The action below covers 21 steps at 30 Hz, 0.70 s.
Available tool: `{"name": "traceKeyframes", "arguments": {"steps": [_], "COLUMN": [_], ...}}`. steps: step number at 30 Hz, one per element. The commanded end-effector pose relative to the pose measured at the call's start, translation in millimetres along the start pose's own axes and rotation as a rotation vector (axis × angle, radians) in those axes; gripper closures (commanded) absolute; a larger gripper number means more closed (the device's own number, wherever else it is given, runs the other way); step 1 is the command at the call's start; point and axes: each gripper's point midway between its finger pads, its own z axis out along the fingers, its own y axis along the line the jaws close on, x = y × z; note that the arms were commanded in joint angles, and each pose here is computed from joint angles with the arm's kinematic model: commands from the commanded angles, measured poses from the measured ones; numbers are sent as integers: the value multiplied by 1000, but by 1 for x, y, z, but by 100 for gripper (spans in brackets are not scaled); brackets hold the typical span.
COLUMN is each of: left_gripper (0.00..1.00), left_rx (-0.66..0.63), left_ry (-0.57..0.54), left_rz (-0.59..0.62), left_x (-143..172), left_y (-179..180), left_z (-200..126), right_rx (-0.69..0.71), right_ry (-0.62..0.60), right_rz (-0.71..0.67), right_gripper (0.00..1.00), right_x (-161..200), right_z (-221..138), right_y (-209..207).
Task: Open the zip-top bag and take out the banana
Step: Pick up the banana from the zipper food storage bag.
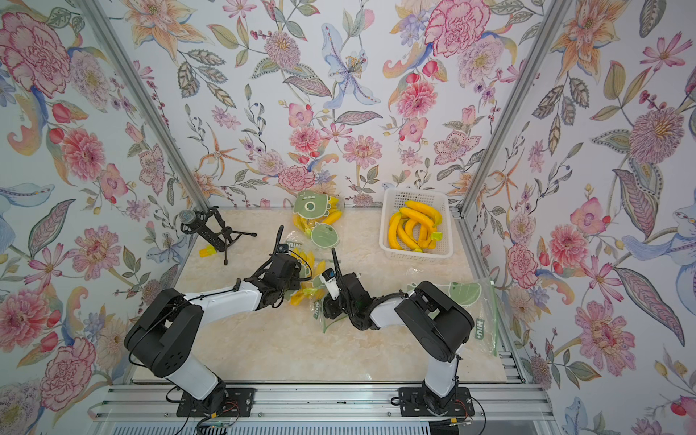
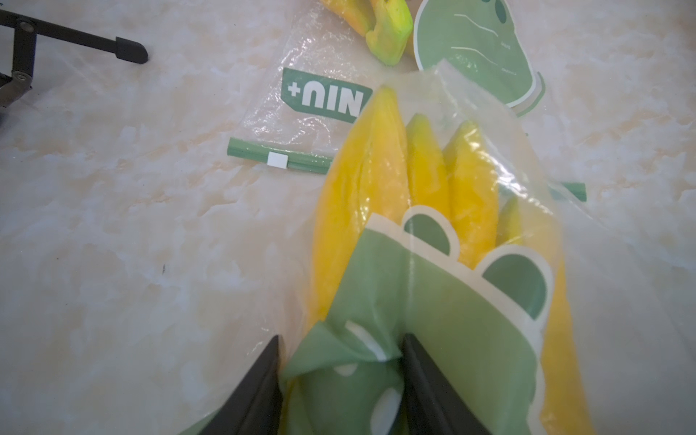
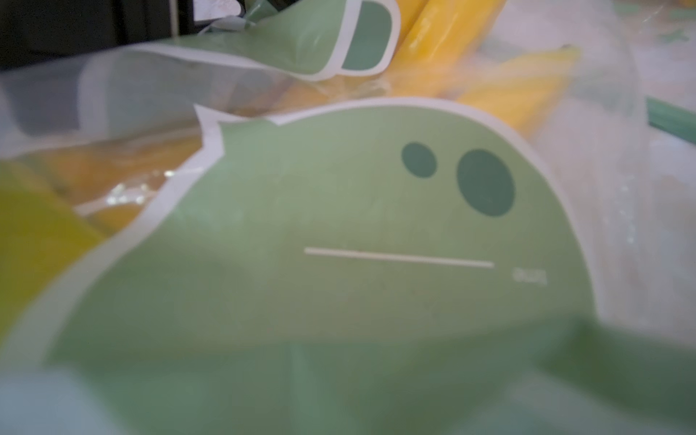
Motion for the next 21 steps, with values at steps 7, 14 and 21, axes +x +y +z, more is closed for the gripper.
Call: {"name": "traceKeyframes", "arguments": {"steps": [7,14,21], "left_gripper": [52,53,52], "left_rx": [-117,-236,-275], "left_ry": [136,158,148], "left_rz": [49,68,69], "left_x": [38,45,42], "left_y": [29,49,54], "left_z": [5,7,8], "right_rx": [271,120,49], "right_ry": [131,82,101], "right_rz": [-143,-169,-64], "right_gripper": [54,66,73], "right_x": [23,16,15], "right_z": [7,-20,-42], "right_y": [-30,0,17]}}
